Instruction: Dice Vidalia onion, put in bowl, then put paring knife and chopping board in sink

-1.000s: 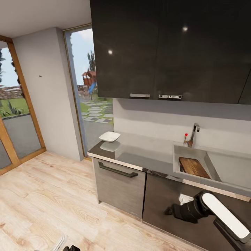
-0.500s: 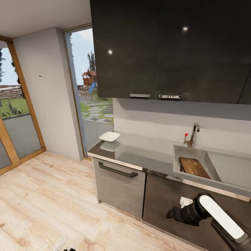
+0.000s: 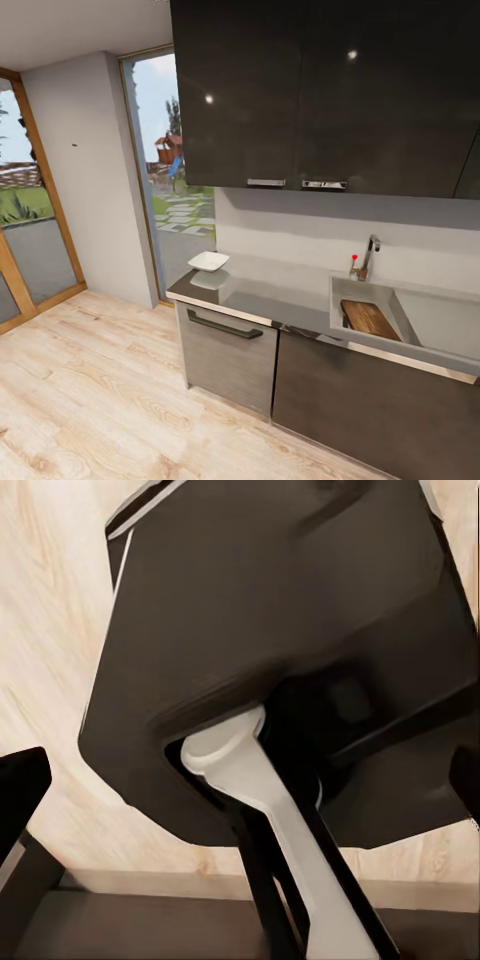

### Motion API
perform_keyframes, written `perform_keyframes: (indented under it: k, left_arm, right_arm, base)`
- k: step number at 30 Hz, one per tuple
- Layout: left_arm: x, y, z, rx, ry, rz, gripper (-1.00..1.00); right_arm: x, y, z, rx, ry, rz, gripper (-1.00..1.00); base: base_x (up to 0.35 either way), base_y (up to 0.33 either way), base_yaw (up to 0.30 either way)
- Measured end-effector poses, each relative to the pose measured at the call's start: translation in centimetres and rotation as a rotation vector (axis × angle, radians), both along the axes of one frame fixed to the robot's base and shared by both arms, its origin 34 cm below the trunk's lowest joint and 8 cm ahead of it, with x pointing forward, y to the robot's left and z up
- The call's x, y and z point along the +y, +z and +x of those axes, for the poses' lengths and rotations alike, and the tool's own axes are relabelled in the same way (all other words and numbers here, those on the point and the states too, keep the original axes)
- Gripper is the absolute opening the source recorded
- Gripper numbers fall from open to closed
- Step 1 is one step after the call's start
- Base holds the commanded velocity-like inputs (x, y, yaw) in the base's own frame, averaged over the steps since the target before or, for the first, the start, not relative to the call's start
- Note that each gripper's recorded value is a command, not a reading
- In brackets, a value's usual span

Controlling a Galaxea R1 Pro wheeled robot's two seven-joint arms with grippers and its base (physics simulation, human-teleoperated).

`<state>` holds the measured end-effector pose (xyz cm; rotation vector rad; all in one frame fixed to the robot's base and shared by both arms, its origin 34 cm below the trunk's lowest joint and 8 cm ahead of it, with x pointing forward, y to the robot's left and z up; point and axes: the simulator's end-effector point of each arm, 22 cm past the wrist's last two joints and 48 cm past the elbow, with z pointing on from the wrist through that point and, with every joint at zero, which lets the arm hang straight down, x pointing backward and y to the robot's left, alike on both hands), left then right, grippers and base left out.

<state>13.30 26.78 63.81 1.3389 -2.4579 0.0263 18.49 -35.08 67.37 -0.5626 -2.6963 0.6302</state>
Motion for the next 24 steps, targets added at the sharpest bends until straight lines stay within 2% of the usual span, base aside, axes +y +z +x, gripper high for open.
perform_keyframes:
  k: [1, 4, 13, 15, 18, 24]
  left_arm:
    - [0.1, -0.1, 0.1, -0.004, 0.001, 0.007, 1.00]
    - [0.2, -0.1, 0.1, -0.008, 0.003, 0.014, 1.00]
    - [0.3, -0.2, 0.2, -0.011, 0.005, 0.020, 1.00]
    - [0.3, -0.2, 0.2, -0.012, 0.005, 0.020, 1.00]
    - [0.3, -0.2, 0.2, -0.012, 0.005, 0.020, 1.00]
    - [0.3, -0.2, 0.2, -0.012, 0.005, 0.020, 1.00]
  right_arm:
    - [2.0, -0.4, -0.1, -0.016, -0.001, 0.016, 1.00]
    - [4.5, -0.8, 0.0, -0.042, -0.005, 0.033, 1.00]
    - [4.7, -0.9, 0.2, -0.058, -0.005, 0.028, 1.00]
    - [4.9, -0.8, 1.7, -0.077, -0.002, 0.034, 1.00]
    - [5.7, -0.1, 6.5, -0.141, -0.013, 0.049, 1.00]
    - [6.3, 0.1, 7.9, -0.163, -0.023, 0.062, 1.00]
  base:
    - [0.000, 0.000, 0.000]
    - [0.000, 0.000, 0.000]
    - [0.000, 0.000, 0.000]
    - [0.000, 0.000, 0.000]
    - [0.000, 0.000, 0.000]
    - [0.000, 0.000, 0.000]
